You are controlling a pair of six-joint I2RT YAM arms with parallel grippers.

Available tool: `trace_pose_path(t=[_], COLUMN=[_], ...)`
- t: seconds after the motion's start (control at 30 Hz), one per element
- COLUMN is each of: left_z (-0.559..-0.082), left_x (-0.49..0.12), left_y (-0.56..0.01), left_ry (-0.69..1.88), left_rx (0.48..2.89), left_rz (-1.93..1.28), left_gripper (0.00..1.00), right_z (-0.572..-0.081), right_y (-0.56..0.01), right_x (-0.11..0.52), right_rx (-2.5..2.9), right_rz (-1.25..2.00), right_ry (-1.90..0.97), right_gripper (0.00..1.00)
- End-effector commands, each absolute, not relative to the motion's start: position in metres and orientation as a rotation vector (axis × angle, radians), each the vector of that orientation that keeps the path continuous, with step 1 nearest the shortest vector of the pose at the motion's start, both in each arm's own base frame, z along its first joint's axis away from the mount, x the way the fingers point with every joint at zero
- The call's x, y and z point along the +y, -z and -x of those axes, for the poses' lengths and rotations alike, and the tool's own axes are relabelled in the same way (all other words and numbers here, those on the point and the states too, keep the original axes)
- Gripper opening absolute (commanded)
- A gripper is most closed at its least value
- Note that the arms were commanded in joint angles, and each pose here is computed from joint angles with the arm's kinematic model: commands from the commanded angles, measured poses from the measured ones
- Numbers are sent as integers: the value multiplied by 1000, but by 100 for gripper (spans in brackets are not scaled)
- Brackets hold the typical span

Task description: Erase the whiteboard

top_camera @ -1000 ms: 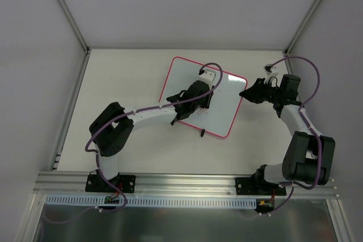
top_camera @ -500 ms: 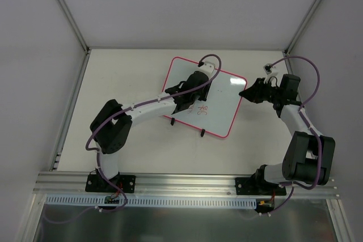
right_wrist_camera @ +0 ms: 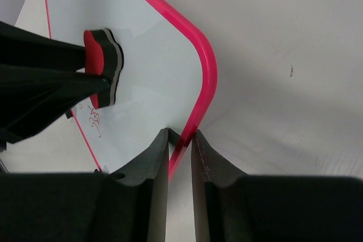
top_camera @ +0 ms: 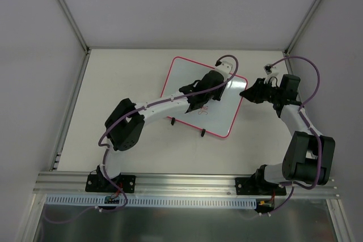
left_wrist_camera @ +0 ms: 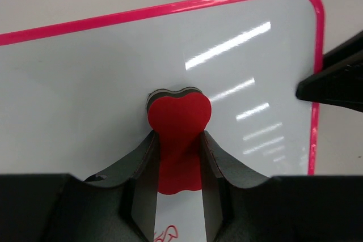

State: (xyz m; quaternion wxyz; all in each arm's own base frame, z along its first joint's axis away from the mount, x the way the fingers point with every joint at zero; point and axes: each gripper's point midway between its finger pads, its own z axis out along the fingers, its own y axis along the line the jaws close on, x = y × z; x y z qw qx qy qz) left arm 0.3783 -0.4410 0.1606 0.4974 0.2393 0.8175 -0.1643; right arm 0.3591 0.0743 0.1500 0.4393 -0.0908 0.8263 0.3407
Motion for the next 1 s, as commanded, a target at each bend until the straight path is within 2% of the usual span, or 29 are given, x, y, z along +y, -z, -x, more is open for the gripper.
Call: trace_pose_path(t=[0.0, 0.23, 0.5, 0.7, 0.97], left_z=[-342, -310, -329, -354, -361], left_x=[-459, -444, -351, -282, -245], left_y=[-96, -68, -68, -83, -61], left_ry=[388, 363, 220, 134, 116], left_rx=[2090, 2191, 2298, 2257, 2266], left_rz=[-782, -866, -522, -227, -53], left_gripper=[0, 0, 0, 0, 0], right_z=[-354, -353, -353, -353, -353], right_y=[-166, -166, -165, -162, -160], right_x=[91, 90, 91, 91, 91], right_rx=[1971, 1975, 1975, 1983, 1988], right_rz=[365, 362, 362, 360, 357], right_ry=[-859, -855, -860, -863, -870], right_gripper=[0, 0, 0, 0, 0])
